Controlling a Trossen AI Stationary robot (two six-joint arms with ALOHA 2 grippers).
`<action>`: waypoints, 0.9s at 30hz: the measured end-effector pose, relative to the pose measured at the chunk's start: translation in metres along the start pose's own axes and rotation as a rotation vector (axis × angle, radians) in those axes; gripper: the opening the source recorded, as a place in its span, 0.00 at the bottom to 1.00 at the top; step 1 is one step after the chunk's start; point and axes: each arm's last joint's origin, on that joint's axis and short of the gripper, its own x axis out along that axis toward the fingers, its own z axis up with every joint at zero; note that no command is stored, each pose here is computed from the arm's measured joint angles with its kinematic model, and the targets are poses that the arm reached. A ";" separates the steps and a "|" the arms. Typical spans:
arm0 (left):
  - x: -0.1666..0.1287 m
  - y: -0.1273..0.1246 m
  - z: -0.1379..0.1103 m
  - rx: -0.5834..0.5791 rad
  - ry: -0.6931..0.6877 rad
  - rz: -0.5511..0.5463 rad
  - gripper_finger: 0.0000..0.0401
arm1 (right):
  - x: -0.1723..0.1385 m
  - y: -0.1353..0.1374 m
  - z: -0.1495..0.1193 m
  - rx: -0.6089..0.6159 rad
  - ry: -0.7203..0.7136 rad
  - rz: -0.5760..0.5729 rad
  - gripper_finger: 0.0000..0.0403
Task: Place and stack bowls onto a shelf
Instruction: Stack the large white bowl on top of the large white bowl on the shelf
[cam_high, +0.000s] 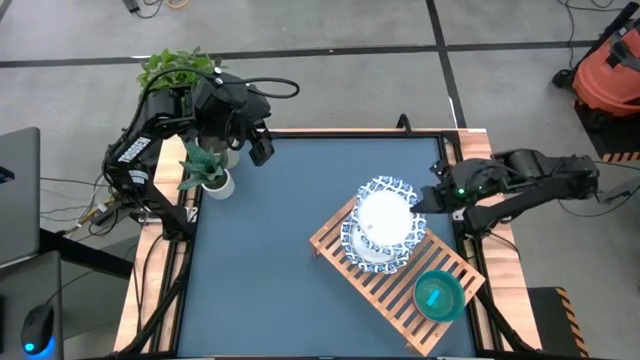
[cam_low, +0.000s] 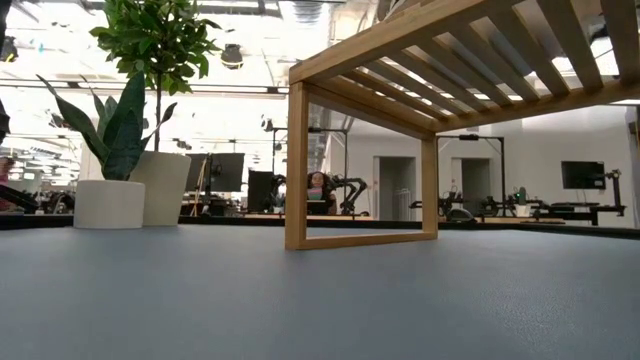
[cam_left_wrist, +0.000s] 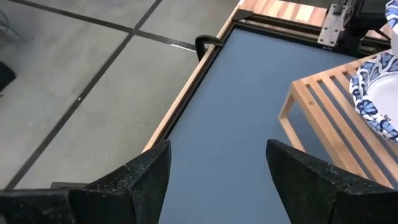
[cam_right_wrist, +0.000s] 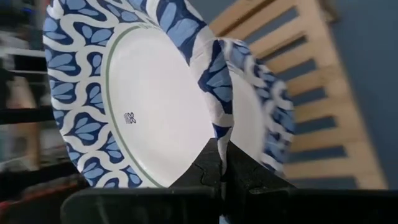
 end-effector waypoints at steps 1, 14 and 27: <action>0.000 0.000 0.000 0.000 0.000 0.000 0.62 | -0.003 0.003 0.000 -0.006 0.002 -0.031 0.05; 0.000 0.000 0.000 -0.009 0.000 0.000 0.62 | 0.025 0.035 -0.002 -0.126 0.110 -0.211 0.05; 0.000 0.000 0.000 -0.005 0.000 0.000 0.62 | 0.029 0.030 0.004 -0.105 0.122 -0.268 0.08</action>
